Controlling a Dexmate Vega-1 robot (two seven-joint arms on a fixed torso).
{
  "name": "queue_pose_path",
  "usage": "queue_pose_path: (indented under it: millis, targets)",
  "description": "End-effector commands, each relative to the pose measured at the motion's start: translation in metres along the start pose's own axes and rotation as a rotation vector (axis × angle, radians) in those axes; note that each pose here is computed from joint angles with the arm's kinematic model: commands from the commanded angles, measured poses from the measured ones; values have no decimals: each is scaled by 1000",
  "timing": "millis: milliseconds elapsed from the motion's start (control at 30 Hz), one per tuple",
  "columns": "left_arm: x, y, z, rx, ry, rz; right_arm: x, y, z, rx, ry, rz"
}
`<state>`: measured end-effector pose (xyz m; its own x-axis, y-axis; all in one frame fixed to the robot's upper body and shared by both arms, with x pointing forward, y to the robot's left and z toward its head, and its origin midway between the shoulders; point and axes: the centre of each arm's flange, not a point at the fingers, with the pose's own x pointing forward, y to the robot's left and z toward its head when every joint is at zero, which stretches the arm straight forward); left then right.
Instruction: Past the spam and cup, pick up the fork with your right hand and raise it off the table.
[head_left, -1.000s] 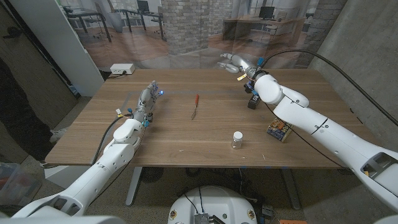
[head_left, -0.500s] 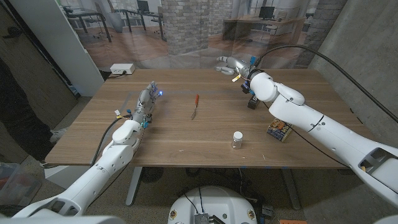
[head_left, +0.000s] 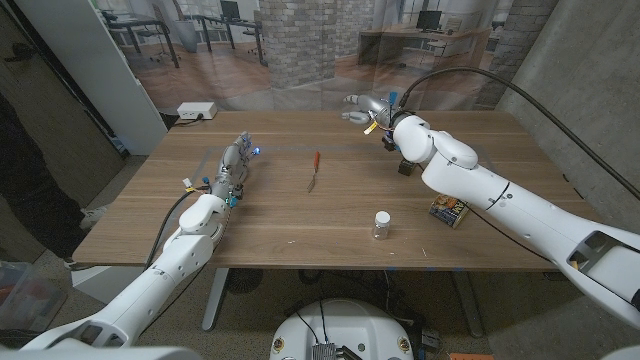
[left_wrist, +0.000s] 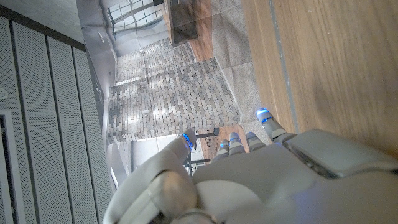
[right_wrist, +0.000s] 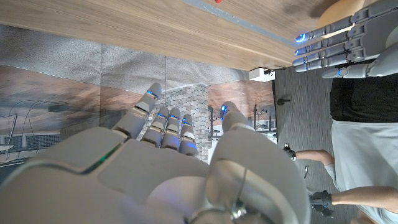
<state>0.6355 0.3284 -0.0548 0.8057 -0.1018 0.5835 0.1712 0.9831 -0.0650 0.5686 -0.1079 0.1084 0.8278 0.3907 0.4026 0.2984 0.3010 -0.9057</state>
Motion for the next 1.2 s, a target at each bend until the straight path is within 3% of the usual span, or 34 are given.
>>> queue_pose_path:
  millis: [33, 467, 1200]
  targets:
    - [-2, 1, -1, -4, -1, 3, 4, 4, 11, -74, 29, 15]
    - [-2, 4, -3, -6, 1, 8, 11, 12, 20, -143, 68, 43]
    - [1, 7, -7, -12, 6, 13, 22, 25, 36, -264, 140, 22]
